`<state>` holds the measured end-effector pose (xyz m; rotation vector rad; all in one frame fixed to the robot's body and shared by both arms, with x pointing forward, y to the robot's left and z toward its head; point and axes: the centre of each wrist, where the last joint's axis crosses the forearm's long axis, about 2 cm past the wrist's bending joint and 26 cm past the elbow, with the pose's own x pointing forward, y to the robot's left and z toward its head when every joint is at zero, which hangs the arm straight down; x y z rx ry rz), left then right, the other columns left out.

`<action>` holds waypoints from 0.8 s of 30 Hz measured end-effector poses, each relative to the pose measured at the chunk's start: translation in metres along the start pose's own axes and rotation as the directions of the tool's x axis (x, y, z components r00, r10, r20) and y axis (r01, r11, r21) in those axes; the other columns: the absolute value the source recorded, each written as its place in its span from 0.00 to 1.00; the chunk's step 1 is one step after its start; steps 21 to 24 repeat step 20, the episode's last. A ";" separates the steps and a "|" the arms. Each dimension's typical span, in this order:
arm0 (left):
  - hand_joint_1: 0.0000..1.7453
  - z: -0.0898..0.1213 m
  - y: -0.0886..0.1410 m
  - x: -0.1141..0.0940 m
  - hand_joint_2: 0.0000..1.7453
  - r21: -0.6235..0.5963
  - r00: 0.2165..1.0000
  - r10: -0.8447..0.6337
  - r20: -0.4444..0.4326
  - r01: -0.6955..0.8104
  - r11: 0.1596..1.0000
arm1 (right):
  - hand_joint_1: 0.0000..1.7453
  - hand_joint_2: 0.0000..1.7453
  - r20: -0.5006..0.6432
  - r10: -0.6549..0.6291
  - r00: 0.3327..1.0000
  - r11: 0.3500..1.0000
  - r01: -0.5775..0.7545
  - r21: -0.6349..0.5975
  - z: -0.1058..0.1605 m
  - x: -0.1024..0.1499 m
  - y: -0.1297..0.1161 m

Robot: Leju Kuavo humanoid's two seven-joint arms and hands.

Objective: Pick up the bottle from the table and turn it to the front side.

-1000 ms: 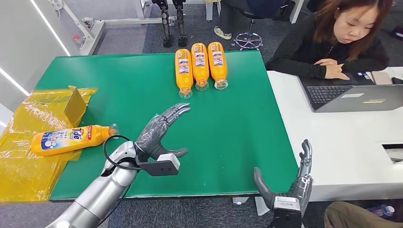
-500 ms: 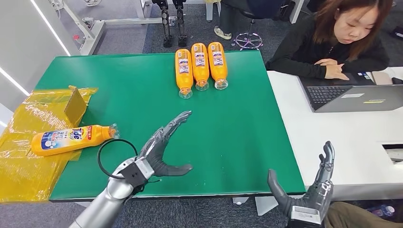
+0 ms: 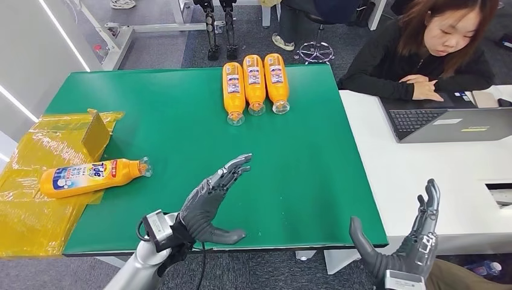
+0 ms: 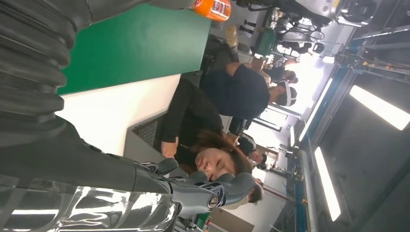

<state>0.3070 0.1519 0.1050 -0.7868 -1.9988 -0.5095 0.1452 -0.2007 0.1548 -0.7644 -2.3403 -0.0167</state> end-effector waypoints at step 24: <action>0.00 -0.007 -0.009 0.012 1.00 -0.100 0.934 0.327 0.146 -0.315 0.944 | 0.00 1.00 -0.023 -0.084 0.996 0.996 0.085 0.023 -0.015 -0.007 -0.013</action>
